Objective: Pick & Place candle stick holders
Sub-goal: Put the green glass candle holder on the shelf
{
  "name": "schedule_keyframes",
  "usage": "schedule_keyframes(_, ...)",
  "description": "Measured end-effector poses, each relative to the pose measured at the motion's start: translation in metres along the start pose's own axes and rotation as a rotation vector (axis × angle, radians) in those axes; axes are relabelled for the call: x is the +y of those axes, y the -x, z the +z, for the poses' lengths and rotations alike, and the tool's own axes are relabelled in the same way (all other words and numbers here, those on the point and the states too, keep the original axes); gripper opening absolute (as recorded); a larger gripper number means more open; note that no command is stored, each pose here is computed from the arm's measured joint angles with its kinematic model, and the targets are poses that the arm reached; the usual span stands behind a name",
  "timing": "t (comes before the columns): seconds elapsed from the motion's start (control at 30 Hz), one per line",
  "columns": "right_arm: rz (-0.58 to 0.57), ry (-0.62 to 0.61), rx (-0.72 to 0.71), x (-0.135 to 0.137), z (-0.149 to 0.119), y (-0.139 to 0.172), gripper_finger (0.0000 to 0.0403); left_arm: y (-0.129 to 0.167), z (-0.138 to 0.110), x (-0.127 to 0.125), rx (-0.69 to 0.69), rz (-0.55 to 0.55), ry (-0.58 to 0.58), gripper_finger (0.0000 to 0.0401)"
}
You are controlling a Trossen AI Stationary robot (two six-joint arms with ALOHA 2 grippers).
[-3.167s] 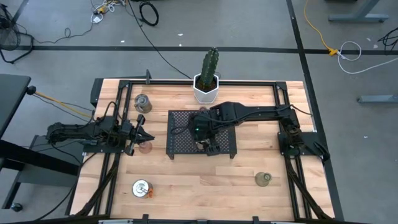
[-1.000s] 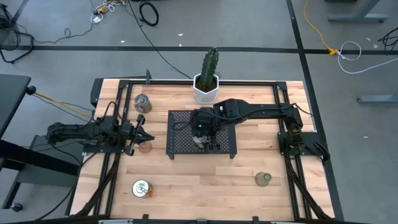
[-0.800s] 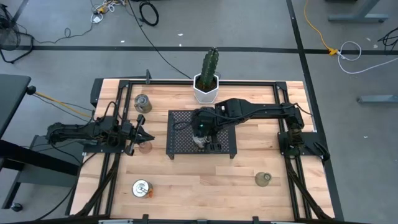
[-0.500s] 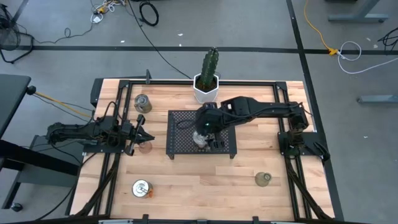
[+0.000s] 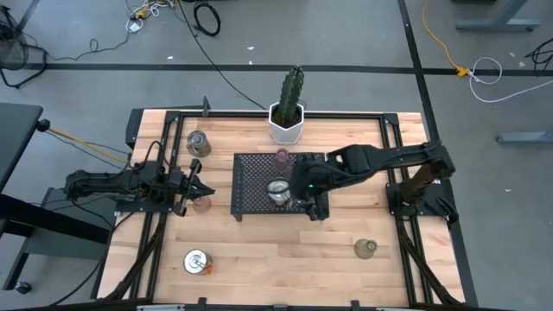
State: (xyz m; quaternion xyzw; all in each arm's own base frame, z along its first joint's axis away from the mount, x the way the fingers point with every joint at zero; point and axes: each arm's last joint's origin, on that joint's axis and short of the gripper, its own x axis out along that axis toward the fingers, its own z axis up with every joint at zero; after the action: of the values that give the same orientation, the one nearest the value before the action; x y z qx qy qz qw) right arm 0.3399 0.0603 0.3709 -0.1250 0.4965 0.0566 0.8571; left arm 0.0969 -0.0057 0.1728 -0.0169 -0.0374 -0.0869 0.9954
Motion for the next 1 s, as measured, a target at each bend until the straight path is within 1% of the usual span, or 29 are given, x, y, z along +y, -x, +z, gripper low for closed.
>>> schedule_keyframes(0.07, 0.004, -0.010, -0.005, 0.002, -0.011, 0.001, 0.0394, 0.000, 0.000, 0.000, 0.000, 0.000, 0.000, 0.0018)
schedule_keyframes(0.33, 0.016, -0.076, 0.064, 0.010, -0.066, 0.007, 0.0394, 0.000, 0.000, 0.000, 0.000, 0.000, 0.000, 0.0018)
schedule_keyframes(0.57, 0.036, -0.112, 0.104, 0.027, -0.108, 0.010, 0.0394, 0.000, 0.000, 0.000, 0.000, 0.000, 0.000, 0.0018)
schedule_keyframes(0.83, 0.056, -0.081, 0.154, 0.041, -0.149, 0.011, 0.0394, 0.000, 0.000, 0.000, 0.000, 0.000, 0.000, 0.0018)
schedule_keyframes(1.0, 0.073, -0.017, 0.172, 0.049, -0.165, 0.011, 0.0394, 0.000, 0.000, 0.000, 0.000, 0.000, 0.000, 0.0018)
